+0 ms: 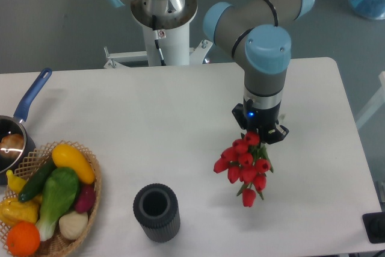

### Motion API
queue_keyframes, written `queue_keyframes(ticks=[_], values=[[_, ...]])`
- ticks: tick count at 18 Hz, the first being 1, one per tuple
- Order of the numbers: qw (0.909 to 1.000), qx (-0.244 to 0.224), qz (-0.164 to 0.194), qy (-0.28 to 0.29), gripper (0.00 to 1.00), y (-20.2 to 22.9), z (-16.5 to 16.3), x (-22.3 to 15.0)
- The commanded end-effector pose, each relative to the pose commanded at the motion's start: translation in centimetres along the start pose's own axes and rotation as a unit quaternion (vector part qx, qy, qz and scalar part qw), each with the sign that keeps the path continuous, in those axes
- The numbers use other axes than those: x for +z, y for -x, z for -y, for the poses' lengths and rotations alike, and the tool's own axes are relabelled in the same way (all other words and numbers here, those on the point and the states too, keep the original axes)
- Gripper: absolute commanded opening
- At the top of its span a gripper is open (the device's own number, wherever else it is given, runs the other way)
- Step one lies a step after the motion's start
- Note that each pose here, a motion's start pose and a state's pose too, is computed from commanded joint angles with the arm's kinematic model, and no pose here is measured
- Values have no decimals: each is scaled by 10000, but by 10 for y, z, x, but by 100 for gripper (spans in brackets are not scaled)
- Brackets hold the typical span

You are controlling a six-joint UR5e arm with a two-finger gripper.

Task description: Place the flowers on the table

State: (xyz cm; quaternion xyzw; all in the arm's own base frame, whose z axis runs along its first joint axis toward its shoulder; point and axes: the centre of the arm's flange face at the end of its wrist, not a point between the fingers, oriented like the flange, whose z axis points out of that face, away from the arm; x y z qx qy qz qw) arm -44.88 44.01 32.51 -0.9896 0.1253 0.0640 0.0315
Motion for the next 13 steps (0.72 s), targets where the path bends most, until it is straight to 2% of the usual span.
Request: queue_keyframes(ticks=[4, 13], values=[[9995, -43, 273, -128, 100, 7, -2, -10], [9994, -64, 297, -158, 100, 9, -8, -9]])
